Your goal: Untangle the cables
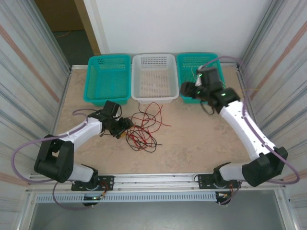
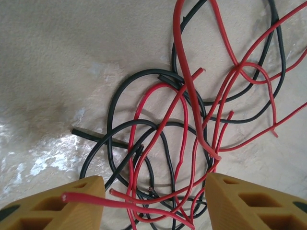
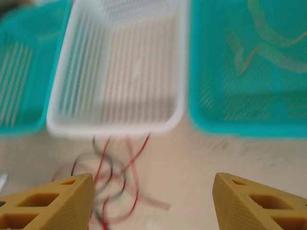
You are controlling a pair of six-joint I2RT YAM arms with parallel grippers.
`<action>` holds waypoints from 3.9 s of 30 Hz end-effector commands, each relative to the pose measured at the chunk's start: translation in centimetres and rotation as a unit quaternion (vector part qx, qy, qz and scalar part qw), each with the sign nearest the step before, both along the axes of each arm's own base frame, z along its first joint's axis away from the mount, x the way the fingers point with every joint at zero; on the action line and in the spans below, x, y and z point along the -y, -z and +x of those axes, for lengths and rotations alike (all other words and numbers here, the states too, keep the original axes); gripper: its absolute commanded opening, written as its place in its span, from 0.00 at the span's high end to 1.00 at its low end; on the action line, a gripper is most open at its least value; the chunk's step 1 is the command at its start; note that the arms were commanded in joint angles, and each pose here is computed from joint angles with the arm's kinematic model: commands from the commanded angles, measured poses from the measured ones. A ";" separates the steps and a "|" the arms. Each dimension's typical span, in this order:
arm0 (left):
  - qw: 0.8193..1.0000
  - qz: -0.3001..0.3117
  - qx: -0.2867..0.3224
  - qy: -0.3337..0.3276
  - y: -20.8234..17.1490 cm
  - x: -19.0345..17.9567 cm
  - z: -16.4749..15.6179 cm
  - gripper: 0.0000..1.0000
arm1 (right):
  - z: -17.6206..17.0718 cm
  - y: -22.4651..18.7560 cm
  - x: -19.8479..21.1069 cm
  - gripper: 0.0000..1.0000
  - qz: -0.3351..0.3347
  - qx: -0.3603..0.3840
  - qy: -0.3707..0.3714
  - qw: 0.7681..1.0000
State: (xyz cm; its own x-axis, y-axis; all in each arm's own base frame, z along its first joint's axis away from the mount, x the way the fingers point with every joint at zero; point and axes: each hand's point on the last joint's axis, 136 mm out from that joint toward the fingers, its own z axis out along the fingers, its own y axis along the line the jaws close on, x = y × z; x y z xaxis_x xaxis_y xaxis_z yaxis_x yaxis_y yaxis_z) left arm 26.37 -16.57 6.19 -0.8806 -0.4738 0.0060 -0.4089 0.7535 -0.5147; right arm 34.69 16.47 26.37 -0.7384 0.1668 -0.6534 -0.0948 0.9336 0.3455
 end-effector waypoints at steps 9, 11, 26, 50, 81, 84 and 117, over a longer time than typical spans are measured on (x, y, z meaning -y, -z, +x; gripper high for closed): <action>0.999 -0.014 -0.013 0.034 0.7 2.7 -1.4 0.62 | -2.3 13.4 -9.9 0.49 0.026 -0.169 -0.053 0.984; 0.999 -0.016 -0.012 0.037 0.5 2.9 -1.7 0.64 | -1.7 15.0 -10.3 0.53 0.015 -0.182 -0.053 0.982; 0.997 0.025 0.063 0.045 -4.5 0.5 -1.4 0.50 | 0.5 22.4 -11.6 0.64 -0.041 -0.238 -0.056 0.969; 0.988 0.056 0.124 0.073 -8.2 -0.1 0.2 0.47 | -5.9 1.5 -9.1 1.00 -0.107 -0.021 -0.089 0.990; 0.983 0.160 0.075 0.052 -6.2 -2.4 2.3 0.40 | 16.8 7.6 -7.6 0.63 -0.081 -0.101 -0.031 0.991; 0.981 0.165 0.075 0.062 -5.5 -1.7 2.4 0.39 | 15.6 8.1 -6.0 0.60 -0.108 -0.118 -0.013 0.987; 0.973 0.159 0.031 0.162 -1.2 4.6 3.0 1.00 | -3.2 5.5 -7.8 0.54 -0.010 -0.126 -0.044 0.991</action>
State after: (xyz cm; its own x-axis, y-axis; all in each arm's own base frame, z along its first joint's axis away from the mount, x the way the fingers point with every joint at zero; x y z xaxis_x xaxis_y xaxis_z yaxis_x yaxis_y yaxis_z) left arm 30.33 -18.75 5.97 -0.9702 -0.1810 -0.1609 -0.1487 0.9697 -0.1938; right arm 31.96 25.27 19.95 -0.8907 0.0273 -0.4538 -0.1249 0.9451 0.3020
